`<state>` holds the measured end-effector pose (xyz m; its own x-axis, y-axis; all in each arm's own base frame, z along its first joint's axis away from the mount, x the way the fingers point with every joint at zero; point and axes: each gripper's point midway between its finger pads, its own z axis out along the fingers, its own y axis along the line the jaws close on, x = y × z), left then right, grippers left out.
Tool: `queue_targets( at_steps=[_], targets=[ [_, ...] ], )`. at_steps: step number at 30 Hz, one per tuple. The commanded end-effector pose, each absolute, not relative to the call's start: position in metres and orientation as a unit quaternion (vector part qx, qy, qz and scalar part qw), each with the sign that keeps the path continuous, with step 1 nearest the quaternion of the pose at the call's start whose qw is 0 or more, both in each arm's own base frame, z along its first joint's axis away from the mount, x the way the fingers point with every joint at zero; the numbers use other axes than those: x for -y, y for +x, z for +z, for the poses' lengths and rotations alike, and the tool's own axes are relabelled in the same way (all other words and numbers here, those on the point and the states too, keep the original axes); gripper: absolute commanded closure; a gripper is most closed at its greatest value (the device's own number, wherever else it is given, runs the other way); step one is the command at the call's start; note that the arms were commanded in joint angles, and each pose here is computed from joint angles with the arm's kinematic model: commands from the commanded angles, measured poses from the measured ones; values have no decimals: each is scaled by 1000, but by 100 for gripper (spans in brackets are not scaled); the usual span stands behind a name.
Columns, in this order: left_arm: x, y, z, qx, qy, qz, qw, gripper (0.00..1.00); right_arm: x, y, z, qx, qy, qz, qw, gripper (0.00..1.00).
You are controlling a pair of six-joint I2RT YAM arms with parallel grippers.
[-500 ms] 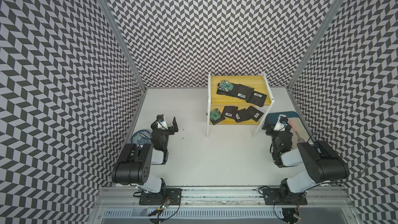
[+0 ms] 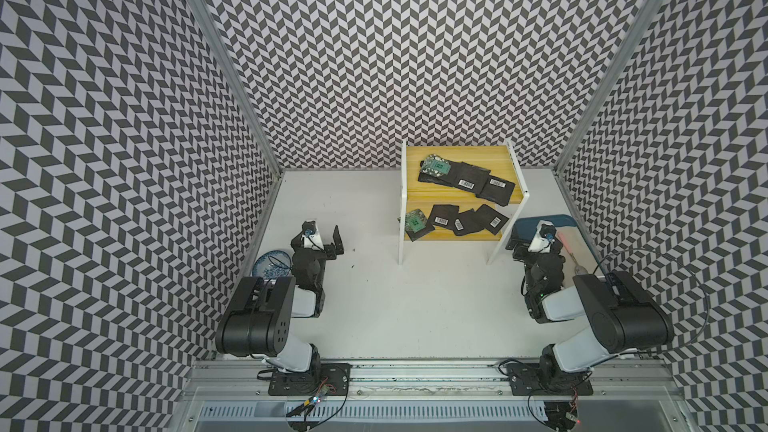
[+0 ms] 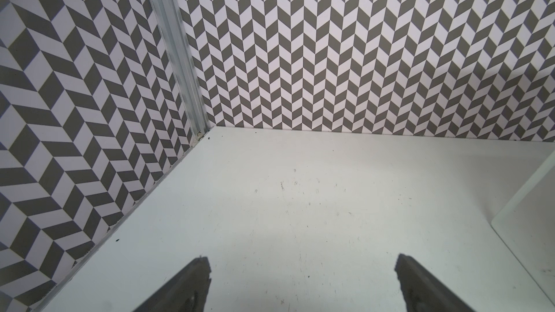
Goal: Remove the tea bags from the shelf
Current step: Pick up the tea bag from the shelf.
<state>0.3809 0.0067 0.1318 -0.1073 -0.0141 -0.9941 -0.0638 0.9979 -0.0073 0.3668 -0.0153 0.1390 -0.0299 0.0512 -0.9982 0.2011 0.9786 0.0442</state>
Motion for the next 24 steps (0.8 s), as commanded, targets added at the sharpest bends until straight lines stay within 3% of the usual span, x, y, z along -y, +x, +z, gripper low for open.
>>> queue_targets(
  at_steps=[1, 17, 19, 24],
  targets=[
    [-6, 386, 144, -729, -24, 22, 684, 0, 15, 370, 155, -693, 92, -54, 713, 1],
    [-9, 389, 152, -723, -33, 29, 690, 0, 19, 368, 159, -689, 103, -64, 714, 1],
    [-11, 403, 154, -750, -42, 34, 659, 0, 16, 367, 157, -703, 98, -63, 702, 1],
    [-2, 409, 177, -750, -23, 30, 660, 0, 30, 366, 205, -670, 145, -63, 725, 1]
  ],
)
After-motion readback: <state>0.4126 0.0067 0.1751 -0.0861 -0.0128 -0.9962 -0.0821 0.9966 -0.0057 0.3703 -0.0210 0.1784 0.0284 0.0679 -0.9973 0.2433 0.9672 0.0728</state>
